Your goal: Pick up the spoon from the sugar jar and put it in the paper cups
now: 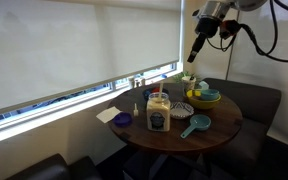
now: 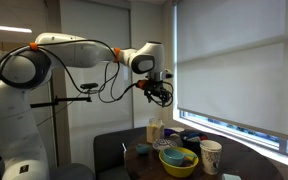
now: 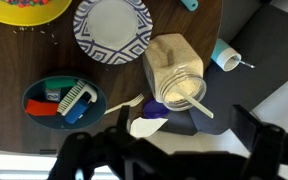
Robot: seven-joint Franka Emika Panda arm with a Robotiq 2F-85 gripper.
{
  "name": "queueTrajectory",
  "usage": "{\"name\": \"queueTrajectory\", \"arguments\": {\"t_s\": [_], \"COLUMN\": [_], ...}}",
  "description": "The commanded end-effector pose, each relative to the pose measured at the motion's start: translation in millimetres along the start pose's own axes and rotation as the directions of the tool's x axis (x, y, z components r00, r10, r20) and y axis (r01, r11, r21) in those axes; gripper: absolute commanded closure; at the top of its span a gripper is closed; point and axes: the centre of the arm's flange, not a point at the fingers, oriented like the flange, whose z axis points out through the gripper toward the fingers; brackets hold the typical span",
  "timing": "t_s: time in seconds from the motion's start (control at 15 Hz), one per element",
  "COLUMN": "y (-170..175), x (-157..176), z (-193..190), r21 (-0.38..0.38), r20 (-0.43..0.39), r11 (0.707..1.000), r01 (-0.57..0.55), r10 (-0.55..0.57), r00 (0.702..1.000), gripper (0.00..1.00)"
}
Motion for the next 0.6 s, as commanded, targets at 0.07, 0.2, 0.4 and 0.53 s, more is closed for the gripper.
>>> {"name": "queueTrajectory", "arguments": {"t_s": [0.07, 0.2, 0.4, 0.53], "y": [1, 1, -14, -32], "x": [1, 2, 19, 29], "z": [-2, -3, 5, 10], "r21": [0.0, 0.0, -0.048, -0.128], "r20": [0.0, -0.001, 0.069, 0.134], "r11": [1.0, 1.0, 0.999, 0.991], "r01": [0.007, 0.009, -0.011, -0.042], "r10": [-0.007, -0.009, 0.014, 0.06], "r00": [1.0, 1.0, 0.998, 0.989], "gripper": [0.0, 0.0, 0.0, 0.0]}}
